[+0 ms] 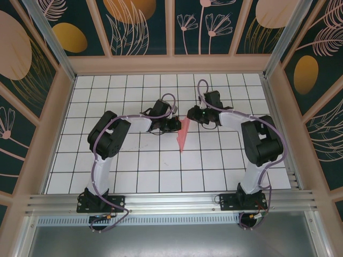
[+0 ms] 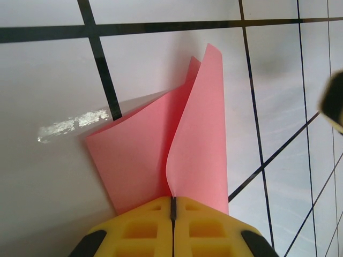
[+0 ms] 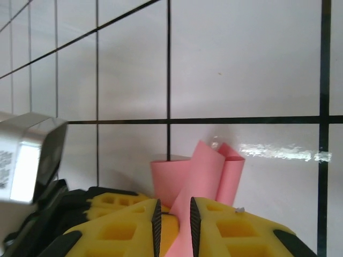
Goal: Fold a paper plane with a square sheet of paper (fold left side to right side)
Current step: Fold the wing for the fifth time at the center of the table.
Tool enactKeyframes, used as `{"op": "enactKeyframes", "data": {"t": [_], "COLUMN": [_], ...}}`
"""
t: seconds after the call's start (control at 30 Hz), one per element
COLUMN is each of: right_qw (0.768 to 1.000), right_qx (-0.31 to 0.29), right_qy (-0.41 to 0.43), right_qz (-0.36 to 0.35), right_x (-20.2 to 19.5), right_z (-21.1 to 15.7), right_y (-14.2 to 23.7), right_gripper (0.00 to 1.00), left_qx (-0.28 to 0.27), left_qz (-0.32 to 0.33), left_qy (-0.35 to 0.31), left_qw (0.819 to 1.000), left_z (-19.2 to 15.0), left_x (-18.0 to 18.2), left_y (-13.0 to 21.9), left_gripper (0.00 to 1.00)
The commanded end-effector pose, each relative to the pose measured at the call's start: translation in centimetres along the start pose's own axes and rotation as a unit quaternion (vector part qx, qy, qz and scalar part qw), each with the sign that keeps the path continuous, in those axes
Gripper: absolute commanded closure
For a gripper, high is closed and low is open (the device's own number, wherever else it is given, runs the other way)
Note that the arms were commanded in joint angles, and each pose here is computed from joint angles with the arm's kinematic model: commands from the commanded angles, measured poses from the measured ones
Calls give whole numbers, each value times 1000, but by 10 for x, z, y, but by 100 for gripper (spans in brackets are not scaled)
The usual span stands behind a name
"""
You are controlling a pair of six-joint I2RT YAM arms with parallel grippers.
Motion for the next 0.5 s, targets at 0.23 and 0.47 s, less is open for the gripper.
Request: {"op": "enactKeyframes", "data": {"t": [0.23, 0.47], "right_qw": [997, 997], "right_qx": [59, 70], "right_qy": [-24, -40], "right_qz": [44, 7], "right_x": [13, -8], "right_z": [-42, -51], "right_y": [-22, -35], "right_gripper": [86, 86], "left_qx": [23, 23], "left_qz": [47, 58], "left_qy": [14, 16], "left_qw": [999, 998], "left_z": [-21, -22], "left_x": [31, 36], "left_y": [-16, -16], "left_gripper": [92, 93]}}
Point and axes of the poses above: each hand's point on the last joint's axis, 136 mm out from that joint toward the fingers, its own y axis back along the fingers, its own x axis along the line the jaws close on, z = x × y, the point moved 1 cm from there along y, back along the fingers, and after that the axes turned 5 degrees about -y, right-handed, at the moved point
